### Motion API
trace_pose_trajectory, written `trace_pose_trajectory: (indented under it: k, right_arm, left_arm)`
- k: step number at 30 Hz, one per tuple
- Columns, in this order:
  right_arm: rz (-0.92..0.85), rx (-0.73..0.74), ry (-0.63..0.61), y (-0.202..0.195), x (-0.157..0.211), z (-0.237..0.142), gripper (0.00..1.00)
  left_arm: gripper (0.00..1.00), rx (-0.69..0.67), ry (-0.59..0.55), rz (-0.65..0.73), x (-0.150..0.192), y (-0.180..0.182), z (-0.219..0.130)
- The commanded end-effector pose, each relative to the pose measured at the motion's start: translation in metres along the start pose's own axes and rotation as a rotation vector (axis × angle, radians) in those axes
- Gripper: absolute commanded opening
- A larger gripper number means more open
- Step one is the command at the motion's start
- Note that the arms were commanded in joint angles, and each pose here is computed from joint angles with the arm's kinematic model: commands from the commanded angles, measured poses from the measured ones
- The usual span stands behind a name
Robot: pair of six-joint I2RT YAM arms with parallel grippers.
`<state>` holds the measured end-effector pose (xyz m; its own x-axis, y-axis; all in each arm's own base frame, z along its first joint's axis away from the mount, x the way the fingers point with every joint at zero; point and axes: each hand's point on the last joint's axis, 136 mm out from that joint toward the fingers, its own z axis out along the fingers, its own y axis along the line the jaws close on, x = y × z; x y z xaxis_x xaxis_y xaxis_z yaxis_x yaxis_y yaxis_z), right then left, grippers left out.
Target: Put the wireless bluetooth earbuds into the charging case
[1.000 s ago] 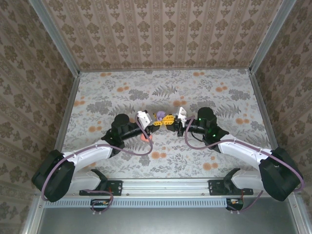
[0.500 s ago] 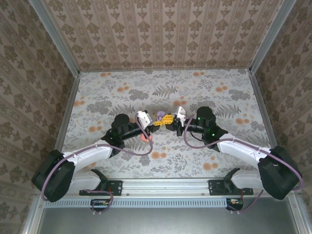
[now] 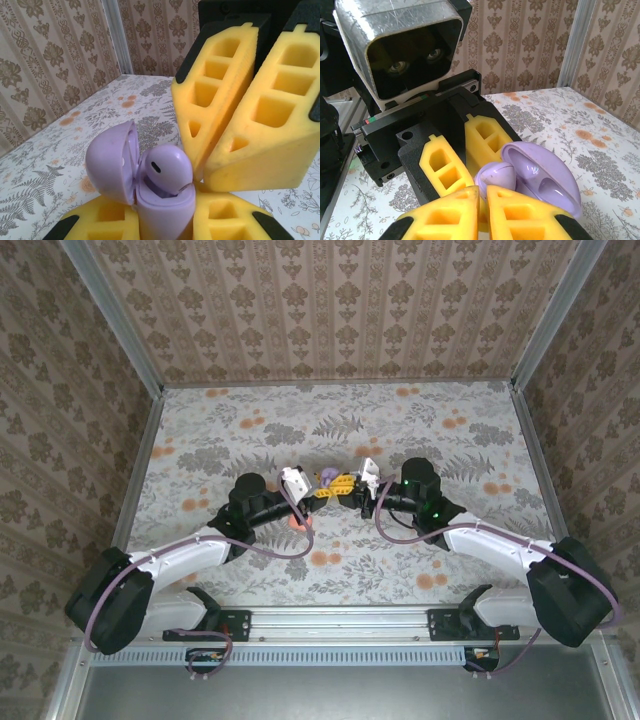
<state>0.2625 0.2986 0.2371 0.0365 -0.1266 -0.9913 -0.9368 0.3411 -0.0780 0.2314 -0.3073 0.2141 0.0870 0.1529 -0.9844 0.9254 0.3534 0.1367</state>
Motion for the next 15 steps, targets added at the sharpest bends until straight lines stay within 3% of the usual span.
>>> trace_pose_trajectory:
  k: [1, 15]
  right_arm:
    - [-0.036, 0.001, -0.065, -0.0031, -0.0245, 0.0043, 0.13]
    - [-0.033, 0.018, -0.072, -0.0037, -0.0284, -0.0001, 0.14]
  left_arm:
    - [0.14, 0.036, -0.025, 0.038, -0.0128, -0.0043, 0.004]
    - [0.14, 0.007, -0.025, 0.023, -0.0075, -0.0006, 0.0024]
